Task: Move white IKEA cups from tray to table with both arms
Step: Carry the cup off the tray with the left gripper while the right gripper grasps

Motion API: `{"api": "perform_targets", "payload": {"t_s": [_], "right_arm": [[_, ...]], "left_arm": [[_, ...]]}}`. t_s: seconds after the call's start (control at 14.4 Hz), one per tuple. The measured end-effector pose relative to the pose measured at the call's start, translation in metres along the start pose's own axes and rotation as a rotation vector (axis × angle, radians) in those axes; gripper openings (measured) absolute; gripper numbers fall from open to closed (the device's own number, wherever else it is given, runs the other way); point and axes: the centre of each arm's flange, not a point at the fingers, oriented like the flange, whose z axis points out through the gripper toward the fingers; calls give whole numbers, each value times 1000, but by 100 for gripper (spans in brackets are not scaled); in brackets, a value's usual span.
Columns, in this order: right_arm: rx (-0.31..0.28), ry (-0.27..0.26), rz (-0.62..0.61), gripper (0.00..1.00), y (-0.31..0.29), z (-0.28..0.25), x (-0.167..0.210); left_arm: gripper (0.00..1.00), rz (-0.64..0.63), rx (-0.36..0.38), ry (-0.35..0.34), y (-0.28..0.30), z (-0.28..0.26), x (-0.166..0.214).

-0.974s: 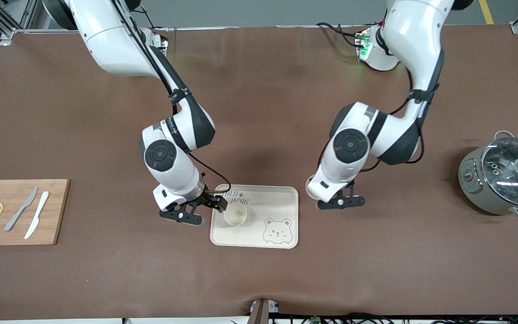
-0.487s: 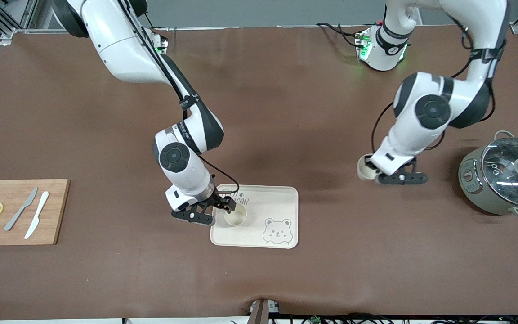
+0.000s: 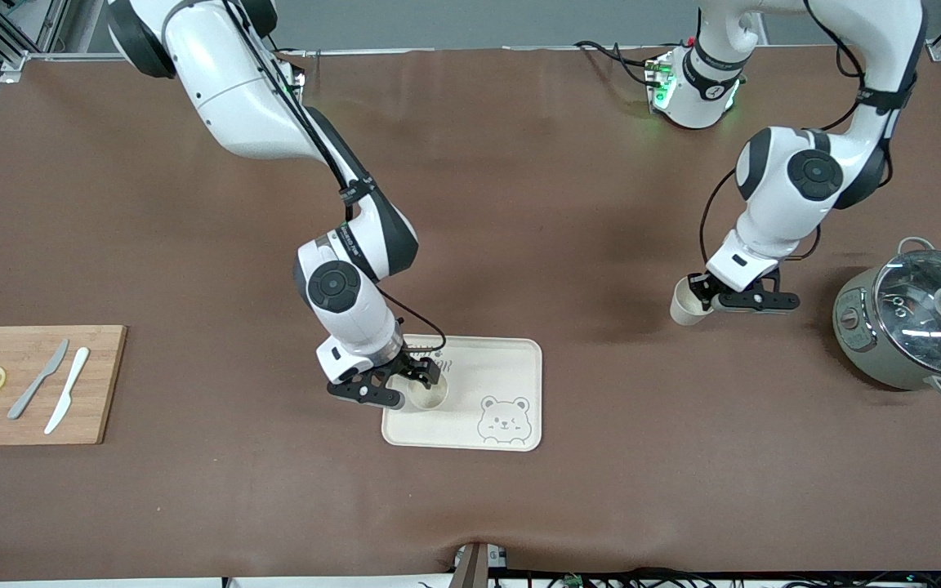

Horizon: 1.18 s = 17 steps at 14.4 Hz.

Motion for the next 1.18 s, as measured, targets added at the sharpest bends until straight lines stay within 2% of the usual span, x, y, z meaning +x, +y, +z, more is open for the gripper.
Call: {"api": "perform_targets", "payload": {"t_s": [0.49, 1.18], "right_arm": [[8, 13, -2, 100, 1, 17, -3], [7, 12, -7, 100, 0, 27, -7]], "left_arm": [[4, -15, -9, -16, 0, 29, -6], [4, -42, -12, -77, -2, 57, -19]]}}
